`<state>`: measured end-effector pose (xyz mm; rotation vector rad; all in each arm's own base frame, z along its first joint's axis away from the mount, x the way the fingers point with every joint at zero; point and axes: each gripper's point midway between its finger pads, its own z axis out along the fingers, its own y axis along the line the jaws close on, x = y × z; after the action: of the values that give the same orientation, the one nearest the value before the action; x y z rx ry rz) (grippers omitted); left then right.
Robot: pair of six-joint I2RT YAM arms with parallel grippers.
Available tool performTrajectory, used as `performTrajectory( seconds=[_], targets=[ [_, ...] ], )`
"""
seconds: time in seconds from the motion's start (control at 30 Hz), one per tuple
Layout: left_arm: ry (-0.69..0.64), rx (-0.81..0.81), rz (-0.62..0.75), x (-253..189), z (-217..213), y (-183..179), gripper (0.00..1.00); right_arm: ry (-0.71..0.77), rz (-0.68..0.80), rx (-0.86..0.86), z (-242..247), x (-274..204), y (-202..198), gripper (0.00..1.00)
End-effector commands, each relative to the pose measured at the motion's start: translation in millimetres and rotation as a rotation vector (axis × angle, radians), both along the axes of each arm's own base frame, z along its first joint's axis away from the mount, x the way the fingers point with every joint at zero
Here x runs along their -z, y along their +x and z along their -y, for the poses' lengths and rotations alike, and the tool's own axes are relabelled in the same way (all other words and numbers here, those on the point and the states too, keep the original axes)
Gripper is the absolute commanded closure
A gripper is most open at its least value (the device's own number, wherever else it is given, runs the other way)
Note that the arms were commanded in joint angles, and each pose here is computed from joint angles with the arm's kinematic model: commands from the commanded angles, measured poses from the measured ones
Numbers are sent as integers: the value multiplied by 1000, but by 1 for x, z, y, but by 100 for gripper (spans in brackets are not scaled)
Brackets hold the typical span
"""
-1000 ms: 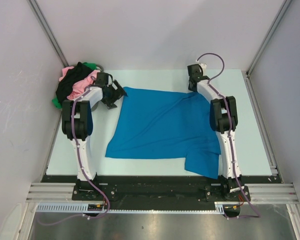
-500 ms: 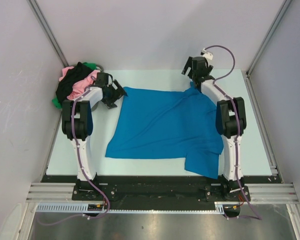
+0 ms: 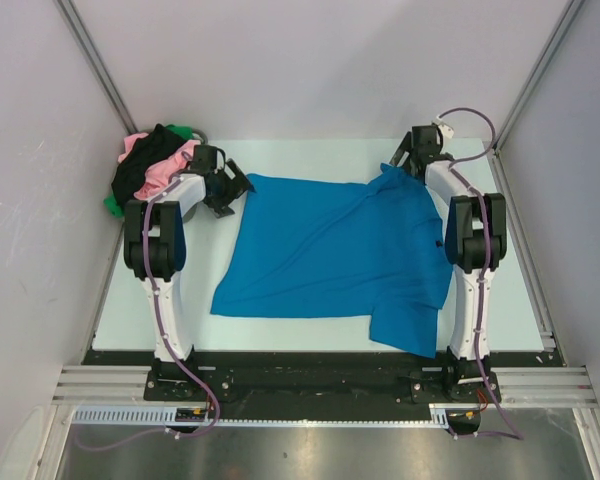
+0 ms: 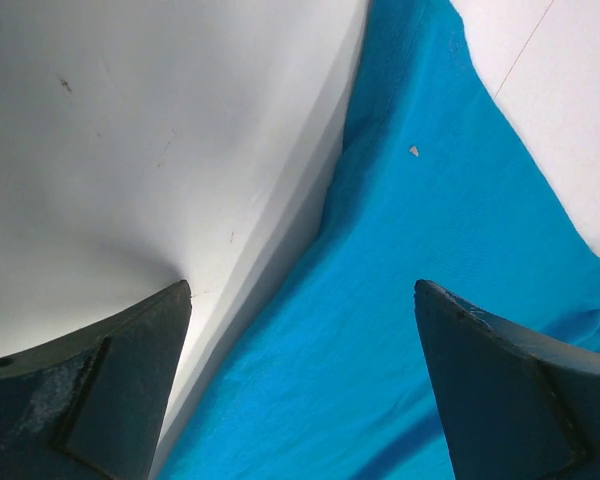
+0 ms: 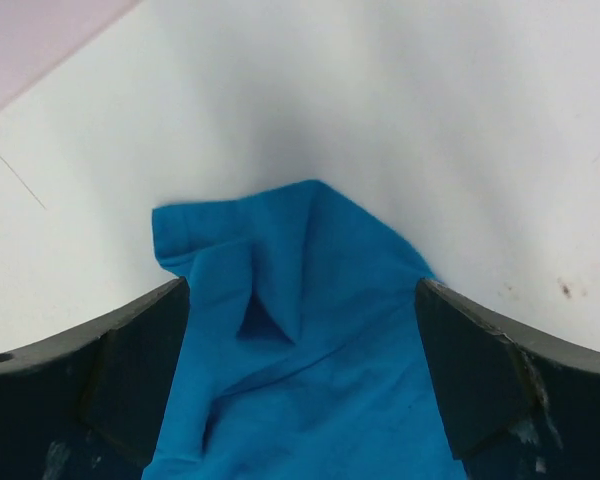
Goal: Fold and stack the t-shirts
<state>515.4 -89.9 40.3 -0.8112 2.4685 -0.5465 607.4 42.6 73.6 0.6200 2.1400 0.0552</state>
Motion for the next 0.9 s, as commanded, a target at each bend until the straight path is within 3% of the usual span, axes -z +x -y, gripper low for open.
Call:
performTrajectory(
  seconds=[0.0,0.23,0.47,0.67,0.8,0.87],
  targets=[
    [24,4,-52,20,-5,-11,0,28,47,-61,-14,-50,13,0],
    [27,4,-47,18,-6,-11,0,2,-69,-51,-27,-11,23,0],
    [30,26,-4,5,-1,-7,0,-46,-55,-46,-20,-30,16,0],
    [138,56,-74,-10,4,-38,0,-105,-101,-64,-12,-53,-25,0],
    [184,119,-37,-38,19,-77,0,-114,-127,-122,-22,-75,-80,0],
    [239,175,-74,-41,20,-104,0,-141,-201,-128,-23,-59,-114,0]
  ],
)
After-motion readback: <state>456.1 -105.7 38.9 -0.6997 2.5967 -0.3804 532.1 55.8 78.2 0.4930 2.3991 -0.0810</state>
